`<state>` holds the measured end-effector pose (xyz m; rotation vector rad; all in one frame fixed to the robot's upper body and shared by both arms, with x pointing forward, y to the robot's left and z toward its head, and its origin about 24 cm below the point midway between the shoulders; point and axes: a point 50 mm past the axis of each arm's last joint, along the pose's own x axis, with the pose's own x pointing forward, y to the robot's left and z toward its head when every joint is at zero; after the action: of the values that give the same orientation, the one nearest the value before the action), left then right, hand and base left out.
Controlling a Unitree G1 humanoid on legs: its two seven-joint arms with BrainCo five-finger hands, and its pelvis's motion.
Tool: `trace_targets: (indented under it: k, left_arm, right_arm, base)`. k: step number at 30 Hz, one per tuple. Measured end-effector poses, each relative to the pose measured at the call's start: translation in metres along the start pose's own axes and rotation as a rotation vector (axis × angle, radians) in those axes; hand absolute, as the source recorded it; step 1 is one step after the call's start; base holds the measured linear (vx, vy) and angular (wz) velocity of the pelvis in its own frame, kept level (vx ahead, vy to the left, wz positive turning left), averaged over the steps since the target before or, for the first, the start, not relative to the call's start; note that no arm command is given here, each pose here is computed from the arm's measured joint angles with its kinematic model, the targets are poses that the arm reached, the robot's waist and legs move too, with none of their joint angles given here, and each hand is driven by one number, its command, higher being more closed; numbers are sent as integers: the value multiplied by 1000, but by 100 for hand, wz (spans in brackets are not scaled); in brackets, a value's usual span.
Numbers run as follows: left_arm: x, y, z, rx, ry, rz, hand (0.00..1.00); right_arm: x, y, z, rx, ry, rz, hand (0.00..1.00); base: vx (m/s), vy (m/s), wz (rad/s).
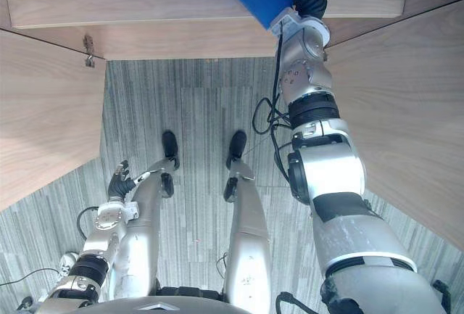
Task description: Walk over to the cabinet, pick up the folder, carry it to the office cabinet, place the folder inside the office cabinet, then close the office cabinet door
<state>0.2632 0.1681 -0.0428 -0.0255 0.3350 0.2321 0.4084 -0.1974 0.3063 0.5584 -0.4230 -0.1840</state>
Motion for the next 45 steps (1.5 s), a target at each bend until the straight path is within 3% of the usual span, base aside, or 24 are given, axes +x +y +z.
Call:
trace_targets:
  k: [13,27,39,45]
  left_arm:
    - [-1,-10,-4,-8,21,-19,0]
    - [1,-15,1,-10,11,-17,0]
    - [2,-13,2,-27,5,1,0]
    - [1,-12,3,-52,-2,9,0]
  right_arm:
    - [-2,8,0,10,-15,26,0]
    - [-26,63,-39,-5,39,200,0]
    - [-22,70,-27,37,25,205,0]
    - [-9,59,-11,-39,-4,165,0]
  base:
    - [34,-11,0]
    - [19,-18,-2]
    - [32,-29,18]
    - [19,-16,10]
